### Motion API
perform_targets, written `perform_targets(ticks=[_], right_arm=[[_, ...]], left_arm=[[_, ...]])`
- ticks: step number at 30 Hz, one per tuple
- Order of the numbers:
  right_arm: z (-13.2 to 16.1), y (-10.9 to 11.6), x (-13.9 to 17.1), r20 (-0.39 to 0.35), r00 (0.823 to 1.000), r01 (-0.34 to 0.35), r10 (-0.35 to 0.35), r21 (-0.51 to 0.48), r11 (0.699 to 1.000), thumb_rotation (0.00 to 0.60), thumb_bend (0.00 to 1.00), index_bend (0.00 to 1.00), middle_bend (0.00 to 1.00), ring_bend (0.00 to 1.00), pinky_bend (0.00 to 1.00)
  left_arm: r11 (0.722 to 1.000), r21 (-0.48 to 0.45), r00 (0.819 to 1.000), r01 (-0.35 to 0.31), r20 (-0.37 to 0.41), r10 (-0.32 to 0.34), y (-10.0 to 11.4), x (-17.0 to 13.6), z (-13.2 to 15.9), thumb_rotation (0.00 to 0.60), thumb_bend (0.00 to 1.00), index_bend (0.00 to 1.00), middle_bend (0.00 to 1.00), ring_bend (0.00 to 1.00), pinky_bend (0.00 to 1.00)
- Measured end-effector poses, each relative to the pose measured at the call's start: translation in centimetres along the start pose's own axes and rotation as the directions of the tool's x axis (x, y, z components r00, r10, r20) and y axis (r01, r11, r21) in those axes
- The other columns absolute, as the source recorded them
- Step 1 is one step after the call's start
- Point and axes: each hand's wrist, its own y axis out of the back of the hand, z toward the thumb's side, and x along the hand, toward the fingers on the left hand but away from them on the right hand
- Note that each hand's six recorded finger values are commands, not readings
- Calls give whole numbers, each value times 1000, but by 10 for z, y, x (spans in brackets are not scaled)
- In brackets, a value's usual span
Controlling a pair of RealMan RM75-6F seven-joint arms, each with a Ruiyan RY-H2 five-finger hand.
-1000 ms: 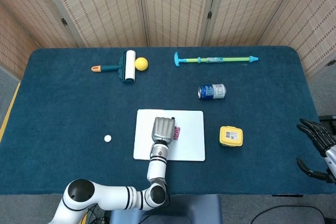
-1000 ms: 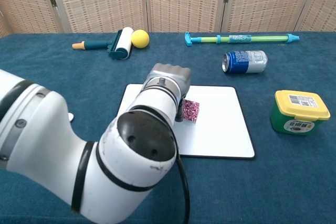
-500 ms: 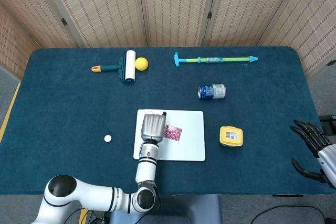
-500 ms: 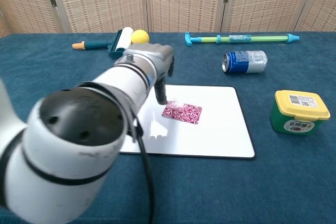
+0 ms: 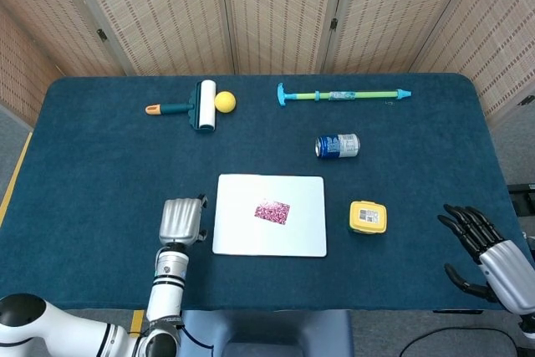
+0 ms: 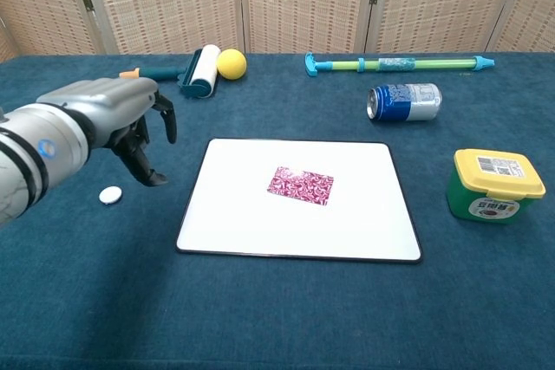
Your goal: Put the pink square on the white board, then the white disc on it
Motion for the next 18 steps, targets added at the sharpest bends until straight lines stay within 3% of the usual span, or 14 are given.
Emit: perform_targets(ticks=[18], right_arm=[[4,-14,-6,19,999,-28,27,53,998,600,329,0,0,0,0]], left_arm=[[995,-59,995,75,-59,-79,-25,32,-73,600,253,473,1000,1000,1000]])
